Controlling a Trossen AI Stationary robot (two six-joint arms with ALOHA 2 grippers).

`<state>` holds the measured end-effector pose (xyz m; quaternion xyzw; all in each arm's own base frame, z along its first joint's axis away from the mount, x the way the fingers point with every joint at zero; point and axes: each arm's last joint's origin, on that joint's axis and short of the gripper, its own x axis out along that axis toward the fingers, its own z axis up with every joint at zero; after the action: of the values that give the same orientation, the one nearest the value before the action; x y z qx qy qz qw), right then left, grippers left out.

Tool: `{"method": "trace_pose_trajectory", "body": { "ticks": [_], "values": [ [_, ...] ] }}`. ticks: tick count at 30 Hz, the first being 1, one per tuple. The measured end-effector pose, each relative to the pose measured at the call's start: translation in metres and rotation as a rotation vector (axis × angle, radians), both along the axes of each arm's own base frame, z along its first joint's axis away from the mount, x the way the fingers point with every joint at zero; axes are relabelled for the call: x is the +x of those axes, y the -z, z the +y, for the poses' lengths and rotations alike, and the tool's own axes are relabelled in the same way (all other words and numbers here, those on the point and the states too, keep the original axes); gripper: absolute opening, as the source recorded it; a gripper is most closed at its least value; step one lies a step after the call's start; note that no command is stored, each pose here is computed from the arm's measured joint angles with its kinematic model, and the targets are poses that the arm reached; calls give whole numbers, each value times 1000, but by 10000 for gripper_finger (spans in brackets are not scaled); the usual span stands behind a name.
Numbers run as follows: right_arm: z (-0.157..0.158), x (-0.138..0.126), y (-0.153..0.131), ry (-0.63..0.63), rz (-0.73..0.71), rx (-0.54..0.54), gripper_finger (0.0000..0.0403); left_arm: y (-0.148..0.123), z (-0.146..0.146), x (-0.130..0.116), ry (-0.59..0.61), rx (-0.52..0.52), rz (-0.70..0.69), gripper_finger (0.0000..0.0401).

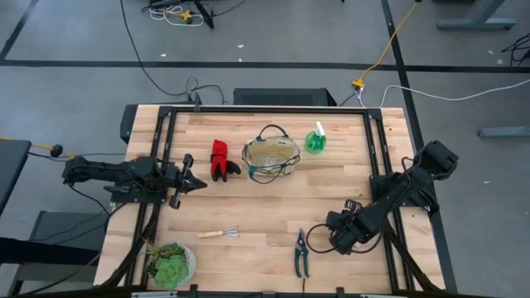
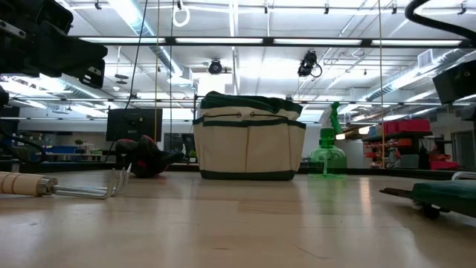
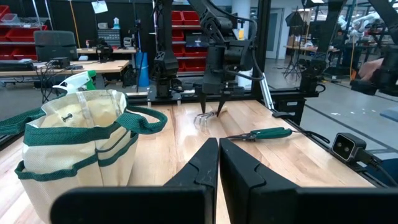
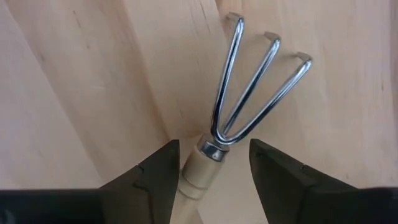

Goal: Pick & Place Garden tools in Gardening bag
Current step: Put the right brown hand rake into the gardening bag

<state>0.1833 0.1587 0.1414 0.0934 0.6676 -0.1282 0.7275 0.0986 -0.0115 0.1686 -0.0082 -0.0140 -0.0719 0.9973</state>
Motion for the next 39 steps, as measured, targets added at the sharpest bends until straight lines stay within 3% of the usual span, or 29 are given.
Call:
{"method": "trace_pose_trajectory", "body": {
  "ticks": [12, 26, 39],
  "values": [
    [2, 2, 6, 2, 10, -4, 188, 0, 0, 0, 0, 0, 0, 21],
    [4, 3, 6, -8, 12, 28, 66, 0, 0, 0, 0, 0, 0, 21],
    [4, 3, 5, -19, 3, 46, 73, 0, 0, 0, 0, 0, 0, 21]
  ]
}}
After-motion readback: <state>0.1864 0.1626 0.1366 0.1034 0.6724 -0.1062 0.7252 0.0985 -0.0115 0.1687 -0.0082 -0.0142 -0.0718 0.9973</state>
